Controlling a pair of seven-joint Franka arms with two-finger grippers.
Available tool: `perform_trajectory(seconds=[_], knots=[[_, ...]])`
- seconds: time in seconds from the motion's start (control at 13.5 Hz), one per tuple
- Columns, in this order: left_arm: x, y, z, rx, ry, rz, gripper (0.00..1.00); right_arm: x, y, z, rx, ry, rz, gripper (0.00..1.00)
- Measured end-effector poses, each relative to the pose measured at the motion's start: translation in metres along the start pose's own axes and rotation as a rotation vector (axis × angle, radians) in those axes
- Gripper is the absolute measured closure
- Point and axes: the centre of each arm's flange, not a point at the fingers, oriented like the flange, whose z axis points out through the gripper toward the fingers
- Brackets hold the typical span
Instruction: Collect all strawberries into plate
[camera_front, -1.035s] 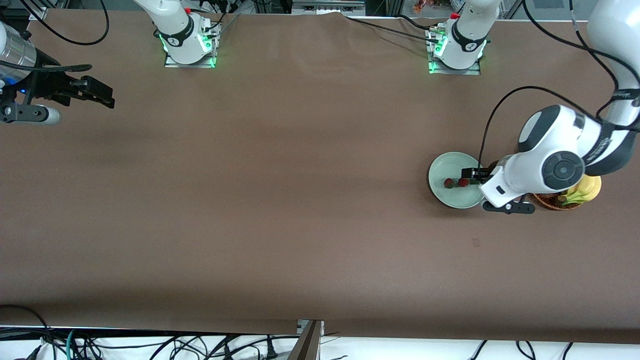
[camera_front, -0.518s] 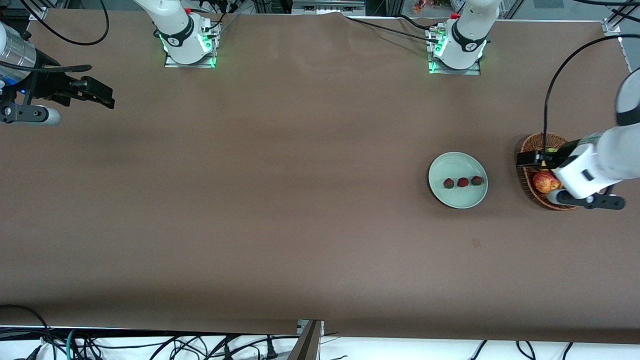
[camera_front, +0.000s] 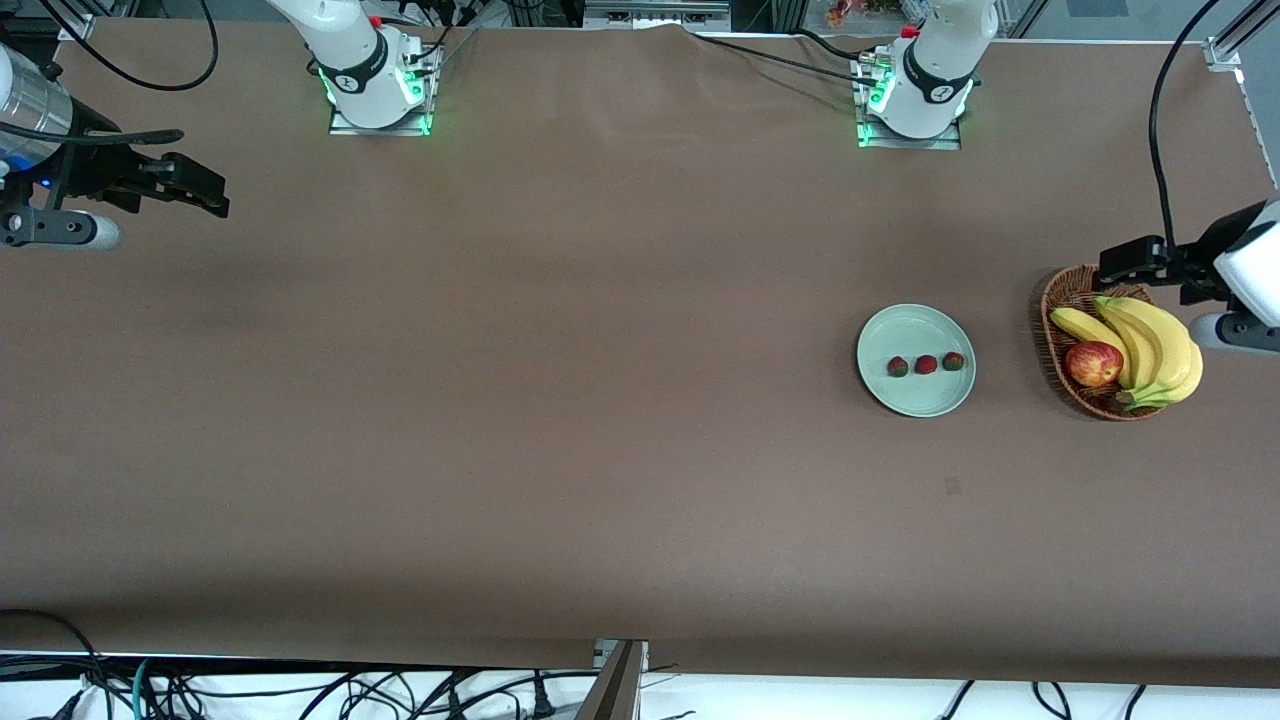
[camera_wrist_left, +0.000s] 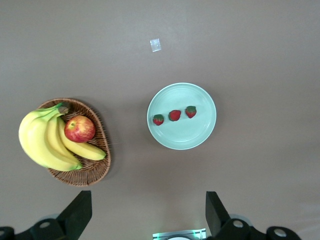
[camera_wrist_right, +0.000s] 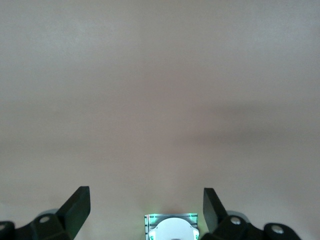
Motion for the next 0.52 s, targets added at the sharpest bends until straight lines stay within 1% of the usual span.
perform_trajectory(seconds=[0.07, 0.22, 0.3, 0.52], knots=[[-0.002, 0.011, 0.001, 0.011, -0.004, -0.003, 0.0, 0.0, 0.0, 0.0, 0.0, 0.0, 0.0, 0.0], [-0.007, 0.029, 0.007, 0.0, 0.01, -0.005, 0.0, 0.0, 0.0, 0.0, 0.0, 0.0, 0.0, 0.0], [-0.01, 0.033, 0.01, -0.001, 0.038, -0.008, 0.0, 0.0, 0.0, 0.0, 0.0, 0.0, 0.0, 0.0], [-0.031, 0.036, 0.019, 0.01, 0.158, -0.011, 0.0, 0.0, 0.0, 0.0, 0.0, 0.0, 0.0, 0.0]])
